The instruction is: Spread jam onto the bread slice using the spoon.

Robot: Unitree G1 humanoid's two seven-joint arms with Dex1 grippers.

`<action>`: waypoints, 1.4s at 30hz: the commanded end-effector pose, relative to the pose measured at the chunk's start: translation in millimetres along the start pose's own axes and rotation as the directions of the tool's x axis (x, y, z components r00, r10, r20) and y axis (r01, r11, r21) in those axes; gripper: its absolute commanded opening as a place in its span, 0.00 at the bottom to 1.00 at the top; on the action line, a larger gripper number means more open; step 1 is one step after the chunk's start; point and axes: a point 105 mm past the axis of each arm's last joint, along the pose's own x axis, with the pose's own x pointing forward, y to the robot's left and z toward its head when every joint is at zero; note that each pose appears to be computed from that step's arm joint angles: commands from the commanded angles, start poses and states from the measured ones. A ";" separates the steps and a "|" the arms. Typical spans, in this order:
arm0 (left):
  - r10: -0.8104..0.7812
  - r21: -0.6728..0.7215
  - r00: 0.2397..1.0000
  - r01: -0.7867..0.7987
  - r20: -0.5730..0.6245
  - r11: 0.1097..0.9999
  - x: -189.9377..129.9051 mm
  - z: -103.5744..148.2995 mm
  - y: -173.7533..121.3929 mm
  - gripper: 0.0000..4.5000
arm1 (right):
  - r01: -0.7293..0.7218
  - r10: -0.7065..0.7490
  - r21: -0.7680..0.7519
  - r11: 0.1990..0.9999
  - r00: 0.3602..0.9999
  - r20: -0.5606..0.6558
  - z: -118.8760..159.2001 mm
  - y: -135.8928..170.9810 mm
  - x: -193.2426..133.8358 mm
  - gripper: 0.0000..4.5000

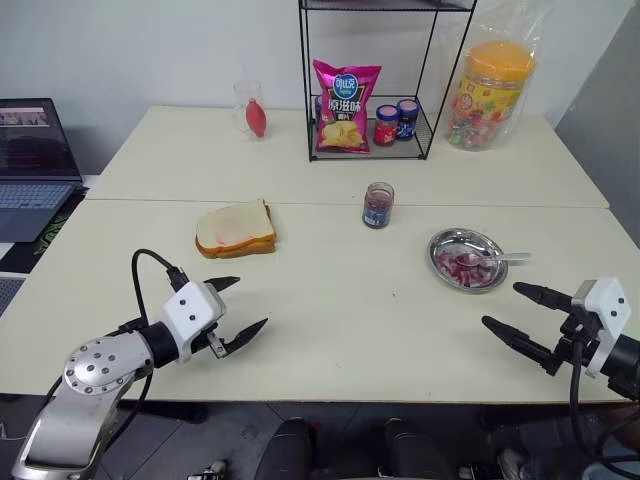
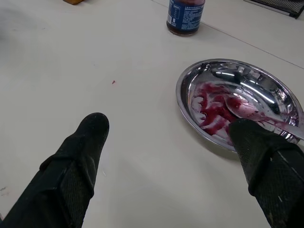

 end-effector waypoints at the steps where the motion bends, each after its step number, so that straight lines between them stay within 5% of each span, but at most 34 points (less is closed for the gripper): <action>1: 0.092 0.026 0.995 -0.093 0.049 0.995 -1.4 7.8 14.9 1.00 | -0.011 0.012 -0.038 0.999 0.999 0.032 6.8 3.6 0.4 0.99; 12: 0.373 -0.114 0.924 -0.363 0.088 0.925 -4.1 8.2 55.2 1.00 | -0.113 0.124 -0.087 0.990 0.984 0.129 43.4 28.5 24.9 0.99; 18: 0.612 -0.424 0.790 -0.561 -0.019 0.711 -12.7 -6.2 105.1 1.00 | -0.229 0.245 -0.126 0.965 0.961 0.128 66.5 49.5 50.8 0.99; 26: 0.639 -0.635 0.741 -0.598 -0.207 0.488 18.6 -26.2 129.1 1.00 | -0.364 0.371 -0.182 0.913 0.929 0.005 70.1 62.8 71.8 0.99; 38: 0.563 -0.750 0.758 -0.572 -0.329 0.333 55.1 -44.9 128.0 1.00 | -0.373 0.394 -0.219 0.902 0.917 0.058 92.3 60.1 84.5 0.99; 42: 0.551 -0.752 0.772 -0.559 -0.317 0.349 59.0 -42.2 128.4 1.00 | -0.381 0.411 -0.235 0.894 0.907 0.091 102.6 61.9 84.4 0.99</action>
